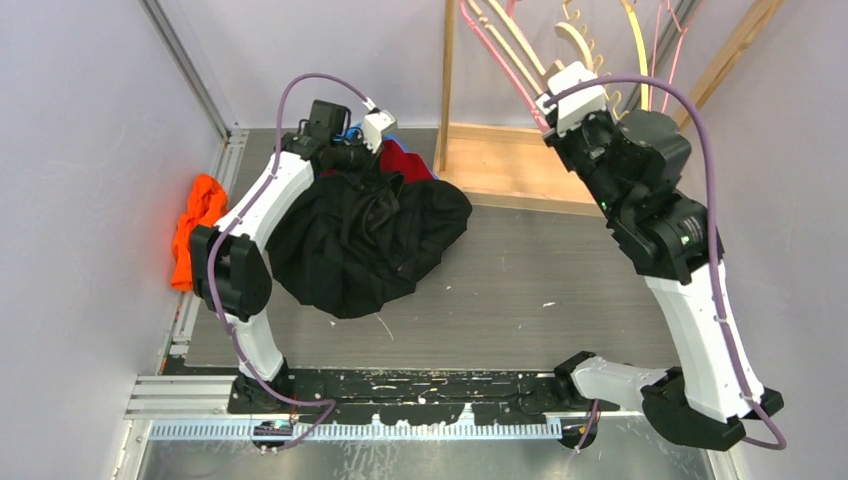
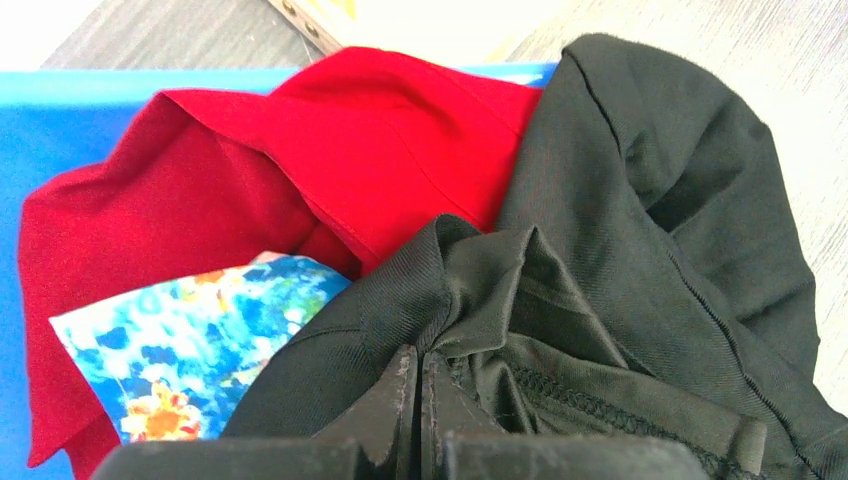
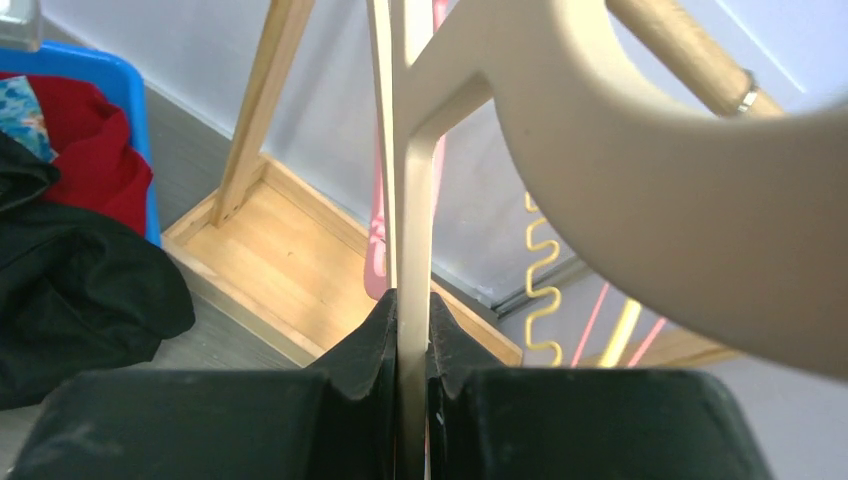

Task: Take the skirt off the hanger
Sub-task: Place the hanger at the clothesline.

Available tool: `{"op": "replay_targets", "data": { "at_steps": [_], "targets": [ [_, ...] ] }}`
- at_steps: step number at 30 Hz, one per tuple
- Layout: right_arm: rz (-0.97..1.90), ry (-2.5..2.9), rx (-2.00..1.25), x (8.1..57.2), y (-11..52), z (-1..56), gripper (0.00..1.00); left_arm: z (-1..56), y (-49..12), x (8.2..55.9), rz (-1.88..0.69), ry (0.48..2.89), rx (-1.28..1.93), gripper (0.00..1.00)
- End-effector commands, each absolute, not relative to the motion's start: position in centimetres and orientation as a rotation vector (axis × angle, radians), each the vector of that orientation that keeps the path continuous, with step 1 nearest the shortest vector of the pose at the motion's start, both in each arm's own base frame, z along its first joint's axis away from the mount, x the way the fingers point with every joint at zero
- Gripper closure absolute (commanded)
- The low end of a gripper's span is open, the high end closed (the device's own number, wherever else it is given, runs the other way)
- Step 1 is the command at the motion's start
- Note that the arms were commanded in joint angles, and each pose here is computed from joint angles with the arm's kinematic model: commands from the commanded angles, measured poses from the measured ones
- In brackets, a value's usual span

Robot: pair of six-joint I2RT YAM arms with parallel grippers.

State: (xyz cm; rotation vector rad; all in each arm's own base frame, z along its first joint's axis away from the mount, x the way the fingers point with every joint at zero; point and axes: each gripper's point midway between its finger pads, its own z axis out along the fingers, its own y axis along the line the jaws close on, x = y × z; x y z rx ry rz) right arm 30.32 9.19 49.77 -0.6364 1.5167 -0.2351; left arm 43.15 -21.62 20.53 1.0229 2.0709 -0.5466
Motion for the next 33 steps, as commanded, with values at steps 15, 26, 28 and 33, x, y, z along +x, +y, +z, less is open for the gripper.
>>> {"op": "replay_targets", "data": {
  "at_steps": [15, 26, 28, 33],
  "targets": [
    [-0.506, 1.531, -0.391, 28.9, 2.4, 52.3, 0.99, 21.4, -22.2, 42.2, -0.603, 2.042, 1.012, 1.00],
    [-0.602, 1.623, -0.358, 26.7, -0.2, 49.6, 0.99, 21.0, -22.2, 42.1, -0.611, 2.054, 1.008, 1.00],
    [-0.616, 1.630, -0.350, 26.4, -0.6, 49.4, 0.99, 21.0, -22.2, 42.1, -0.614, 2.053, 1.009, 1.00],
    [-0.592, 1.629, -0.366, 28.1, 0.6, 48.9, 0.99, 21.0, -22.4, 42.3, -0.627, 2.054, 1.004, 1.00]
  ]
}}
